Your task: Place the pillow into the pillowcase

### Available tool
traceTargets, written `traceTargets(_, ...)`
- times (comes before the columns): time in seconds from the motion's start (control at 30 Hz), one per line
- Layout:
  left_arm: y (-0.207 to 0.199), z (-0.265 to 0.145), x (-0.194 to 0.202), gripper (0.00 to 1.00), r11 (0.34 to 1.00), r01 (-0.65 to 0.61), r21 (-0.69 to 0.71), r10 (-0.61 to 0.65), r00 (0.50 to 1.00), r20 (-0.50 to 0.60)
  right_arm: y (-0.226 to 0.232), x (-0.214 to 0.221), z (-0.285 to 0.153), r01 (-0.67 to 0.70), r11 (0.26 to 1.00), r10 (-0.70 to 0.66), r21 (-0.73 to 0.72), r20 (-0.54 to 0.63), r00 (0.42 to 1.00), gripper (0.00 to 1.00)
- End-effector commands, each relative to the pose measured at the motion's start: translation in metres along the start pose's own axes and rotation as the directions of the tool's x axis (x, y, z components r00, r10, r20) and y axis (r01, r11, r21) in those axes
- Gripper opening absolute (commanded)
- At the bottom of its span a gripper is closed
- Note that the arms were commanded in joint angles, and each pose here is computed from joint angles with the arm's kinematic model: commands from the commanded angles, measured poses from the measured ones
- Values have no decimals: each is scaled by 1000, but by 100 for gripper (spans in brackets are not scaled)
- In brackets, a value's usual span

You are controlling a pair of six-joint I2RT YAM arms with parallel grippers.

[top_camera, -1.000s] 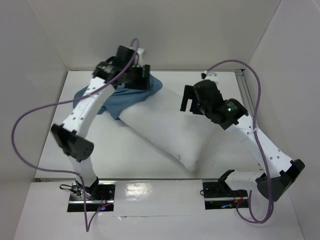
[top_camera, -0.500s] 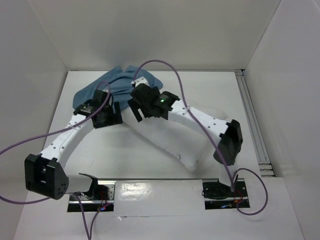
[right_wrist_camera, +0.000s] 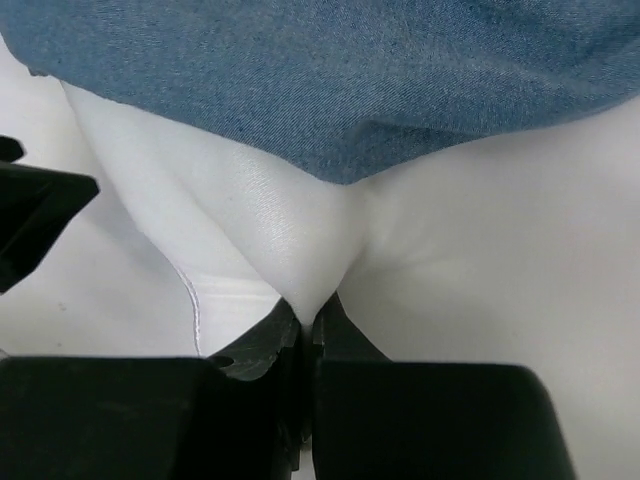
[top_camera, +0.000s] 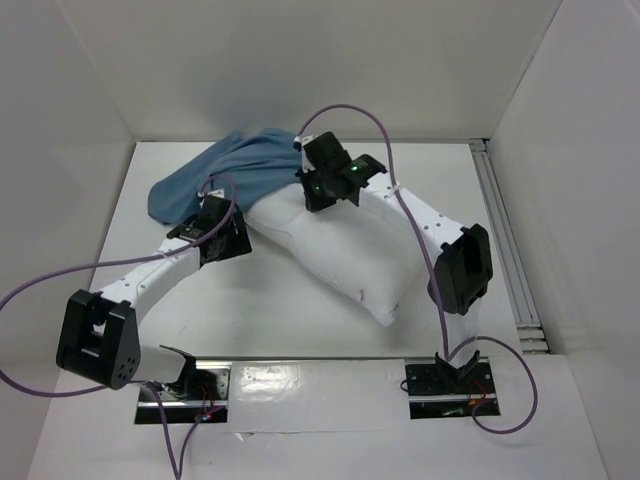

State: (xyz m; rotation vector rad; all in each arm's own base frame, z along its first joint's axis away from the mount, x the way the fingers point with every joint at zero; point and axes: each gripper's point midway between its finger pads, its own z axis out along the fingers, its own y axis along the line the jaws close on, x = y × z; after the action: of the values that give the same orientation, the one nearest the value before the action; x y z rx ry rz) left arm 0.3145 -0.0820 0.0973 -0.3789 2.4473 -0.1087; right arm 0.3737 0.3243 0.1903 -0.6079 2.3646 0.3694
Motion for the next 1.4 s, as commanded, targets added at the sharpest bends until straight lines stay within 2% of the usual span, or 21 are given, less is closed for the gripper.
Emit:
traceTargets(0.0,-11,4,-45,78,1000,22,2,-22,988,156,7,-43,-36,1,989,19,-150,136,991,0)
traceTargets(0.17,-18,9,-77,78,998,37,55,-49,971,235,-5,-48,-41,-18,988,41,-151,147,988,0)
traceTargets(0.27,-30,13,-85,74,993,8,120,-35,975,221,-9,-46,-42,-26,988,47,-152,137,989,0)
traceTargets(0.37,-46,10,-92,76,975,-55,215,3,971,238,-12,-50,-43,-31,987,53,-156,138,989,0)
traceTargets(0.5,-47,19,-97,78,973,-58,224,9,977,213,-10,-51,-40,-30,986,53,-165,135,989,0)
traceTargets(0.57,-48,30,-95,74,975,-57,215,15,981,193,-13,-54,-43,-33,985,58,-169,144,988,0)
traceTargets(0.73,-39,31,-113,61,987,-38,154,1,973,229,-13,-53,-41,-35,985,58,-168,135,989,0)
traceTargets(0.87,-32,29,-118,43,993,-37,110,10,971,241,-17,-54,-41,-42,986,64,-162,136,989,0)
traceTargets(1.07,-26,29,-129,33,997,-31,69,13,967,253,-18,-52,-41,-44,986,65,-161,127,990,0)
traceTargets(1.17,-31,25,-138,0,996,-42,81,19,965,261,-18,-52,-41,-44,986,65,-161,127,990,0)
traceTargets(1.3,-46,11,-140,0,985,-95,146,53,961,271,-15,-50,-37,-61,983,84,-174,125,989,0)
traceTargets(1.37,-83,-12,-151,0,933,-162,322,67,956,286,-15,-53,-32,-71,982,95,-177,133,986,0)
